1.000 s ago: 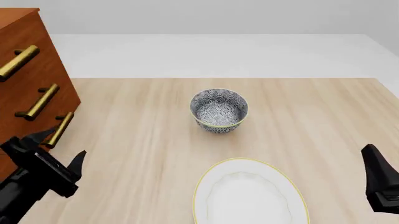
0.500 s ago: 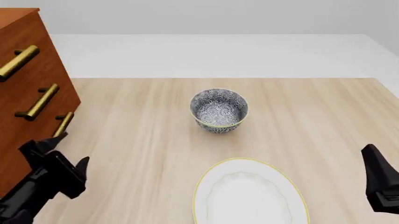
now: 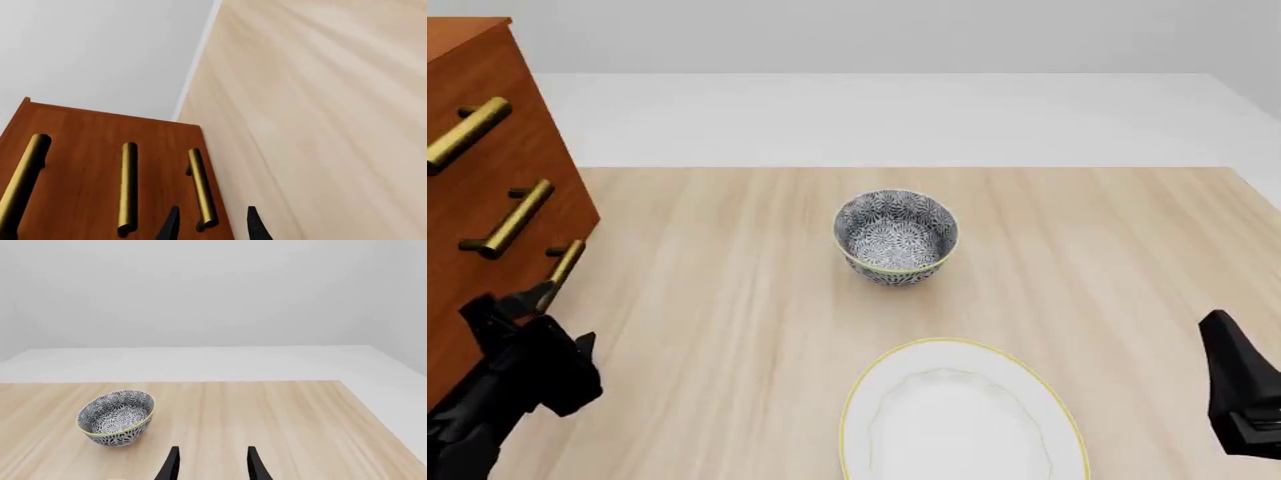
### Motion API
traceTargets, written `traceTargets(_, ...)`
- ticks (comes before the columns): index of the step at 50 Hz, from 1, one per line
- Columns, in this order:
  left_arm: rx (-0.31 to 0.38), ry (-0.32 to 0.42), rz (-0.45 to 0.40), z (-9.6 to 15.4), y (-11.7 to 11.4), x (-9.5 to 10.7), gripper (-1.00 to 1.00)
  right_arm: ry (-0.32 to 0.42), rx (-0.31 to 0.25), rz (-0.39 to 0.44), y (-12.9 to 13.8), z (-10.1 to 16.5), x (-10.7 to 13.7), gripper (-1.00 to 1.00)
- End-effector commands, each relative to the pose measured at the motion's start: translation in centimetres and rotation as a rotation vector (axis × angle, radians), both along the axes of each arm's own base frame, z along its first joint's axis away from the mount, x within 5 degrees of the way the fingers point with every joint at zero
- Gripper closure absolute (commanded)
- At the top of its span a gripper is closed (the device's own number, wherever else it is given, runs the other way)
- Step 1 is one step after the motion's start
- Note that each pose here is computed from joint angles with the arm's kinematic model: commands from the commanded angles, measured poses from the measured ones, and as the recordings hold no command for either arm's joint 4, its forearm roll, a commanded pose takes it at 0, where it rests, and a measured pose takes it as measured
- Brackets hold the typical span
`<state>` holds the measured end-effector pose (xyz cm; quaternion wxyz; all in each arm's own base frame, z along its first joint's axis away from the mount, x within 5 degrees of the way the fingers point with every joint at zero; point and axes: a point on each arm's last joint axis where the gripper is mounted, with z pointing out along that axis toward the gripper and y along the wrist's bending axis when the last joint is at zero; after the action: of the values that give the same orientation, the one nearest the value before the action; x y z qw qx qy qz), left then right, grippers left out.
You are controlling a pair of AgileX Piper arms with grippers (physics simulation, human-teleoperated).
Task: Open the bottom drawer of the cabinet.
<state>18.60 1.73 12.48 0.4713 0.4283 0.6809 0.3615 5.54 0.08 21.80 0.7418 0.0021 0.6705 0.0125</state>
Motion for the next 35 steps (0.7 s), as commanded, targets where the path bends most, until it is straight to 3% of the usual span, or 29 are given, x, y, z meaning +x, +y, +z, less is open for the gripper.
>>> traceTargets(1,0.043,0.024,0.032,-0.9,1.1,1.8,-1.00,-0.001,0.005,0.000,0.0,0.0,0.0,-1.00)
traceTargets(35,0.103,0.063,0.077,-3.2,3.3,5.2,-1.00,0.001,0.014,0.002,0.0,-0.2,0.0,-1.00)
